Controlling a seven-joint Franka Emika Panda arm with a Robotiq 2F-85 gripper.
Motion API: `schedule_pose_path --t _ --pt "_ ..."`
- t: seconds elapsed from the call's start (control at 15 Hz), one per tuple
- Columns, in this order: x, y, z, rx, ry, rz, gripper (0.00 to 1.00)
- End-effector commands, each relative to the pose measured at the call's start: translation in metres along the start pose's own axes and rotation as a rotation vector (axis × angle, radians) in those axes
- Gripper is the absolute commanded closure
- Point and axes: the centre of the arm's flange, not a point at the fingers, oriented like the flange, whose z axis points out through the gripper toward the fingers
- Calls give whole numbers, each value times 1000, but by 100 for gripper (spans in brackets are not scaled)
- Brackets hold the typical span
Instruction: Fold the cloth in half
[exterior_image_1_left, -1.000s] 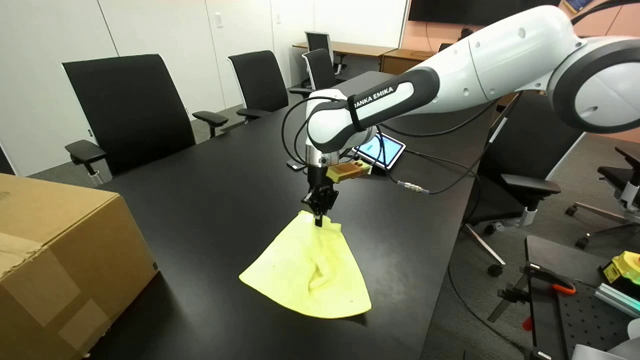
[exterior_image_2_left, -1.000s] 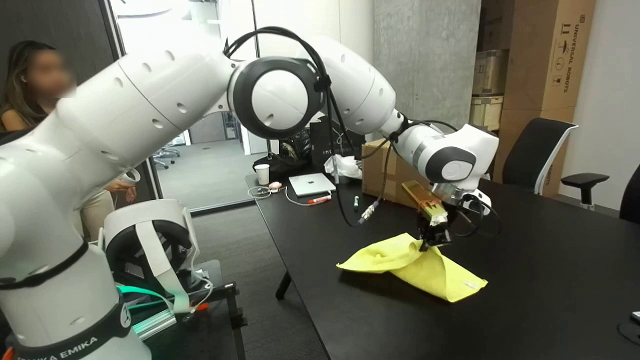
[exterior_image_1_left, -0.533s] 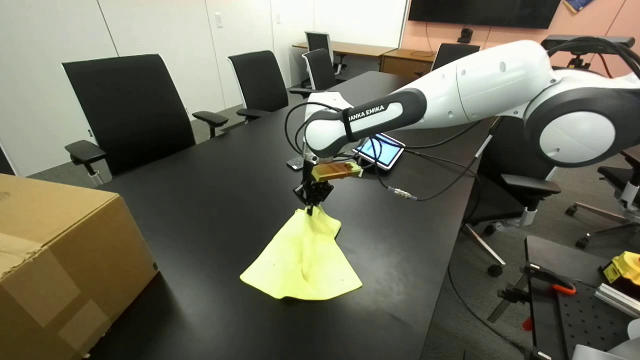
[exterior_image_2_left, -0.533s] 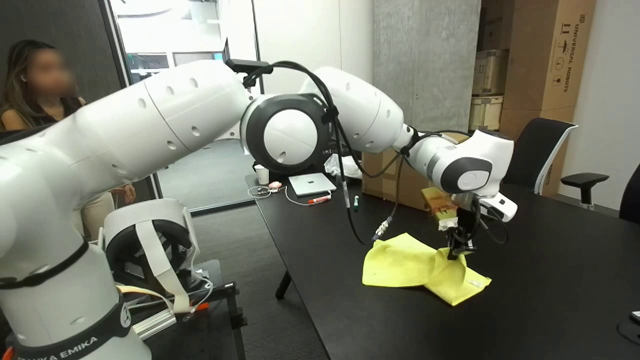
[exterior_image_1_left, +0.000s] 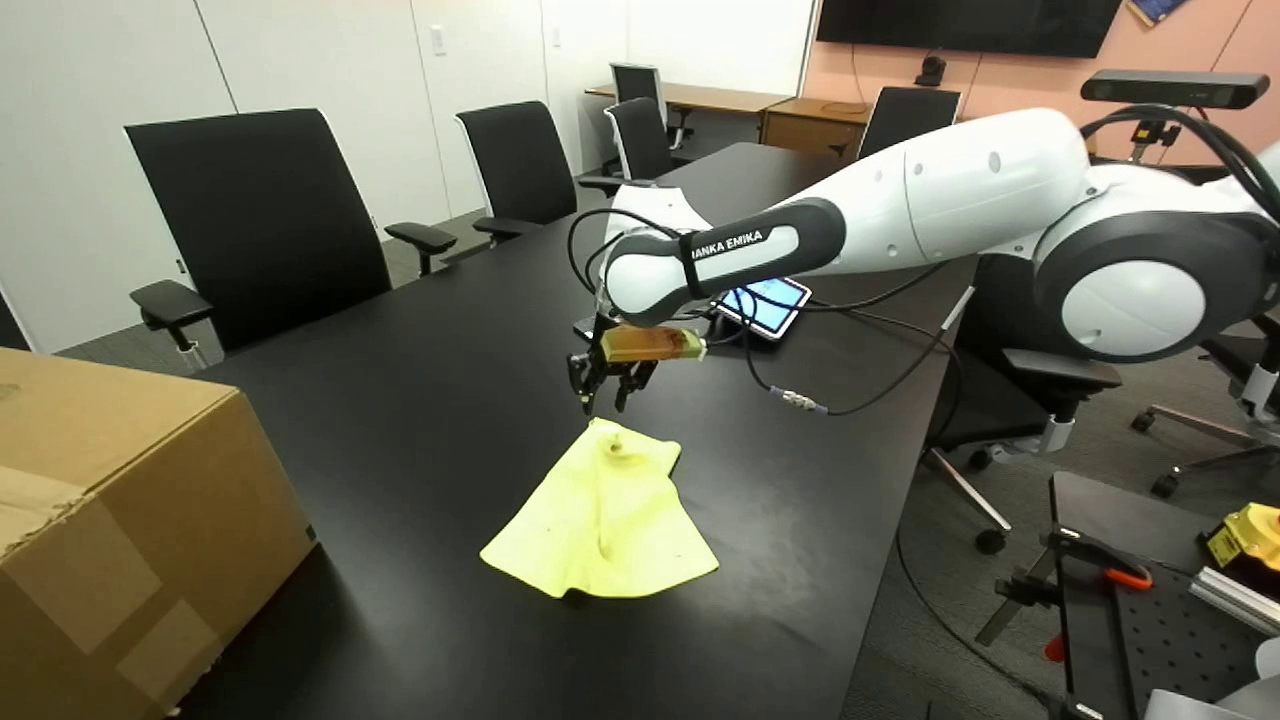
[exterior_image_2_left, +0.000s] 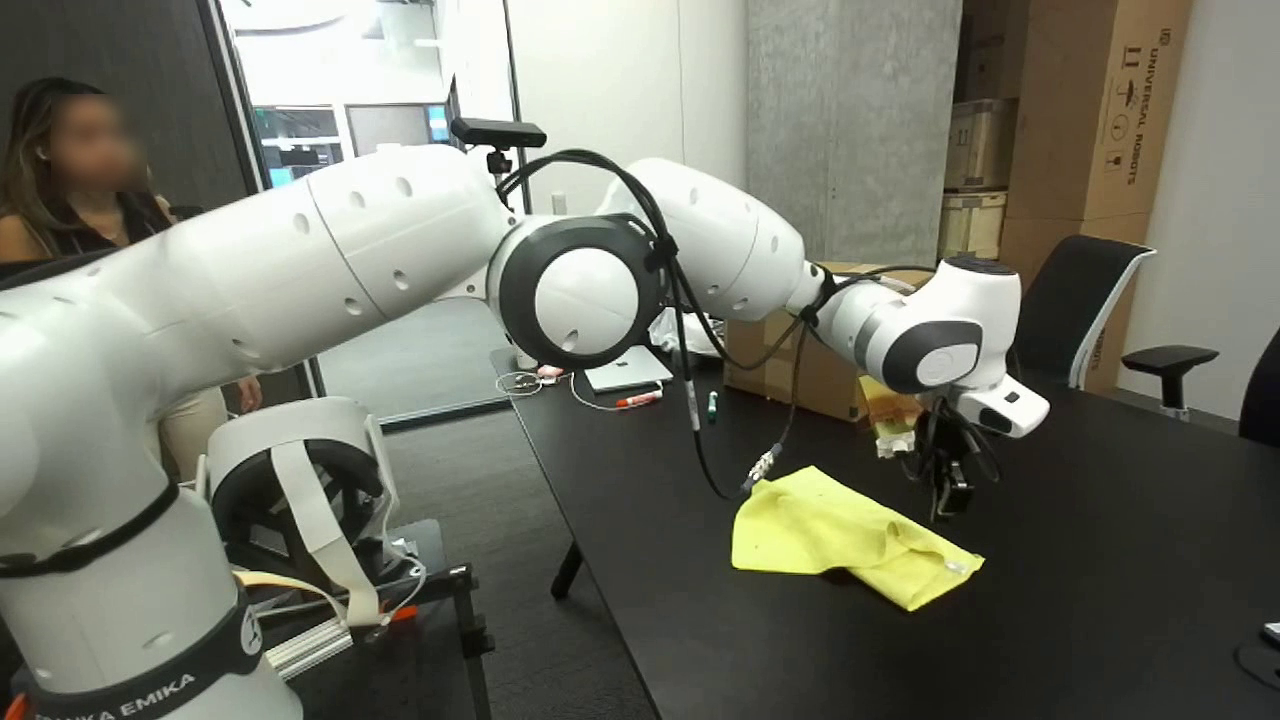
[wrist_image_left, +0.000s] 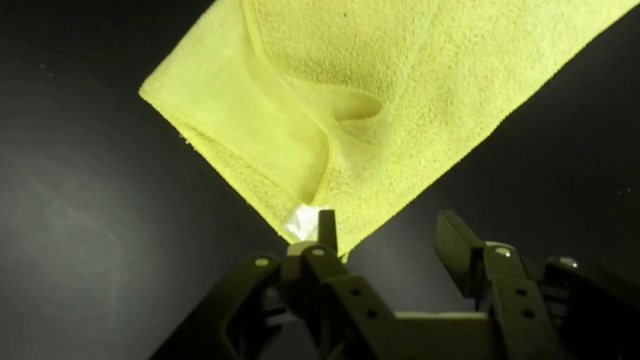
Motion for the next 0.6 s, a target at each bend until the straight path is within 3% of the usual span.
schedule_pose_path --t 0.0,0.13,0.53 --pt "4 0 -27 30 52 -12 13" --pt "-19 9 -41 26 -5 -144 0" --pt "-76 24 -58 27 -65 -477 0"
